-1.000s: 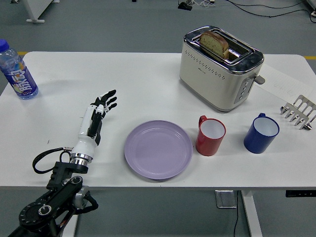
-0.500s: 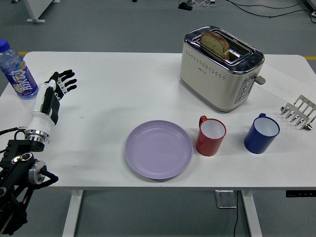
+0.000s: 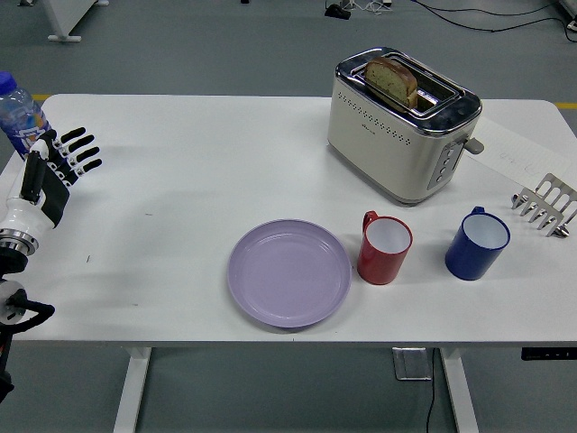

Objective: Push plate across desktop

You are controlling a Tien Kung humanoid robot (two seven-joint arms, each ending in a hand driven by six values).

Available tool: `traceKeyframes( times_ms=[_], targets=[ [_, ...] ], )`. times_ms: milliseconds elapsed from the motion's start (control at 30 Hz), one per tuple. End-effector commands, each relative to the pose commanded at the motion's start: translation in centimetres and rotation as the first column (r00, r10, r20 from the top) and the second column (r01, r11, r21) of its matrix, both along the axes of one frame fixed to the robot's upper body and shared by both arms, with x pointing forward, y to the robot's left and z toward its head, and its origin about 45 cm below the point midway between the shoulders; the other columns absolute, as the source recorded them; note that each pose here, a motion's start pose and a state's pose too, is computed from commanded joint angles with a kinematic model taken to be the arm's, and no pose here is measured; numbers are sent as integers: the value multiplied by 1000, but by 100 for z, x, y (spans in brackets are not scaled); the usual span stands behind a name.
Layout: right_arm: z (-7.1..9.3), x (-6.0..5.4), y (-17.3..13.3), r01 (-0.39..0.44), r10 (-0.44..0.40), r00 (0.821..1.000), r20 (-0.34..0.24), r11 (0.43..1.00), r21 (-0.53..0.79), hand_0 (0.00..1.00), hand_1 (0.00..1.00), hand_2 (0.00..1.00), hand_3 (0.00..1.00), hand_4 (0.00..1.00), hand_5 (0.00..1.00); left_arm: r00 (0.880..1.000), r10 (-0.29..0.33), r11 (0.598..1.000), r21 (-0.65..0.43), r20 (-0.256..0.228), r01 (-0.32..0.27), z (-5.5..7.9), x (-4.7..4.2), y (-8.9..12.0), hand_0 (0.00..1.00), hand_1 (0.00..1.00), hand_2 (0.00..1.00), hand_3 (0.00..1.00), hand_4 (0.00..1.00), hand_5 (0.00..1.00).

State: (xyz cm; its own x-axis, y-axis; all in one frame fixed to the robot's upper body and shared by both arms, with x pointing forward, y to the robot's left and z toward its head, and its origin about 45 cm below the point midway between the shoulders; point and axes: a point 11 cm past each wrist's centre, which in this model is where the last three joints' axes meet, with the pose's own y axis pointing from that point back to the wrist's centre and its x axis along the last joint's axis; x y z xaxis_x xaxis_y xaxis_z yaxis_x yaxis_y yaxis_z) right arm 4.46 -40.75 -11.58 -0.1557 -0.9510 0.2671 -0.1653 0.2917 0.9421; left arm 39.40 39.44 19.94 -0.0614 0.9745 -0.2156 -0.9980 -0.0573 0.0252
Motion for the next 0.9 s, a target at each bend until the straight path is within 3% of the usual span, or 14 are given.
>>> traceKeyframes(
  times_ms=[300, 667, 900],
  targets=[
    [5, 26, -6, 0, 0, 1000, 4, 1000, -1, 686, 683, 767, 716, 343, 315, 998, 26, 996, -82, -50, -30, -44, -57, 189, 687, 757, 760, 711, 496, 998],
    [9, 51, -10, -1, 1, 1000, 7, 1000, -2, 685, 684, 765, 717, 344, 315, 996, 82, 987, -134, -48, -88, -90, -108, 286, 686, 760, 766, 715, 524, 998],
    [12, 75, -9, -3, 3, 1000, 10, 1000, -4, 685, 684, 766, 718, 343, 315, 996, 83, 986, -141, -43, -89, -90, -106, 282, 687, 760, 767, 715, 533, 998]
  ],
)
